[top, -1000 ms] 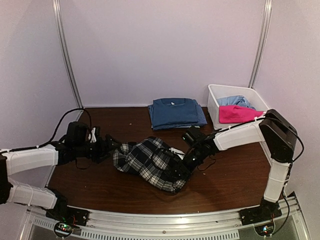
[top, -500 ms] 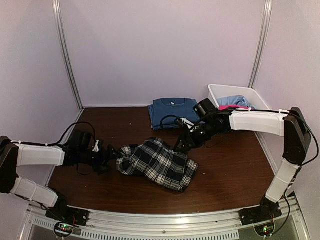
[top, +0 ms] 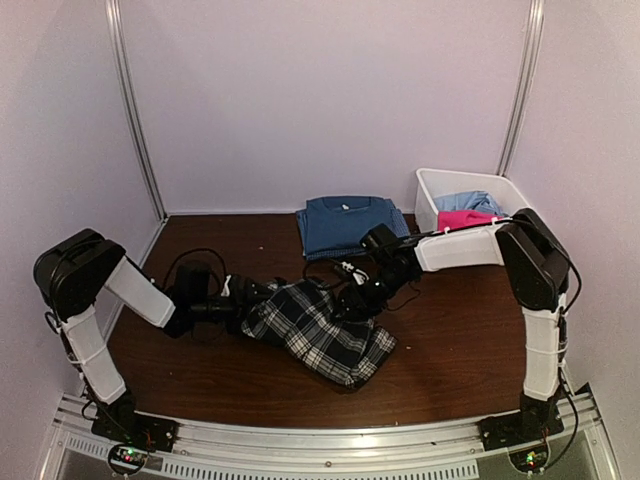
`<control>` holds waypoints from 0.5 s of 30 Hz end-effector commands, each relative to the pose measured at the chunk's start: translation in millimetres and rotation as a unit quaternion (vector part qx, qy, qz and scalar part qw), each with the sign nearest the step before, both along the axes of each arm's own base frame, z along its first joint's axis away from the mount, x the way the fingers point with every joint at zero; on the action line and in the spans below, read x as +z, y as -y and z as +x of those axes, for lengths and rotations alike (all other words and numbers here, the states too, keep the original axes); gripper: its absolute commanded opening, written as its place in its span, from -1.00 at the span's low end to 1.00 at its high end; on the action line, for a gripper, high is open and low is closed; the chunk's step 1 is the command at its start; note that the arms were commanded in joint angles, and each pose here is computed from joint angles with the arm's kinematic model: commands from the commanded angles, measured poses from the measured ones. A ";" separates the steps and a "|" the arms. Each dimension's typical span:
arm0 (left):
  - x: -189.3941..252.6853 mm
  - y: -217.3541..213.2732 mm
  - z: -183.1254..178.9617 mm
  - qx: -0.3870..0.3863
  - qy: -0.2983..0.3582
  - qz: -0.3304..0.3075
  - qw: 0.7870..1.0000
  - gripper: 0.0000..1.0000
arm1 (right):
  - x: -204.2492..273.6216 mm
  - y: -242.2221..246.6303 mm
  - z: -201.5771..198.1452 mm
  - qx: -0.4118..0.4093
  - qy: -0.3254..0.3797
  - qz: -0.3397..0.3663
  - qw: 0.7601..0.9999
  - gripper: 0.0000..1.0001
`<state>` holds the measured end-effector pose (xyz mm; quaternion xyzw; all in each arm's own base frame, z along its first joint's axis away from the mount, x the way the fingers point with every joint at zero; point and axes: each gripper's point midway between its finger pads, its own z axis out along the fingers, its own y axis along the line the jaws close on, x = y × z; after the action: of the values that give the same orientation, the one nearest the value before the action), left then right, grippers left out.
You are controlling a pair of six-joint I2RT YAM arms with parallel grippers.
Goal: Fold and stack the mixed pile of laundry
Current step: Smooth out the square-folded skirt at the center of the board.
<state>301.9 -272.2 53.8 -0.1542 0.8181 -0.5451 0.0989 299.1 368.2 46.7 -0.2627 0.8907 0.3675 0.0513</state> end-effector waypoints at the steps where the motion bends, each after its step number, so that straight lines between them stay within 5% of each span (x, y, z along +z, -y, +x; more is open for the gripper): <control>1: 37.5 29.0 1.4 -0.019 0.050 -0.077 0.996 0.95 | -45.3 1.2 -25.2 0.064 0.000 -0.056 0.996 0.15; 9: 49.6 -6.2 -8.6 0.021 0.067 -0.048 0.996 0.95 | -63.3 17.5 -15.6 0.159 0.098 -0.155 0.970 0.12; 15: 59.4 -25.7 -10.1 -0.065 0.142 0.164 0.974 0.95 | -51.4 42.0 19.8 0.182 0.225 -0.228 0.929 0.12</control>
<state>292.3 -263.7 103.1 -0.1063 0.8279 -0.5276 0.1576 301.4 385.0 37.9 -0.4565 0.8426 0.2571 0.1246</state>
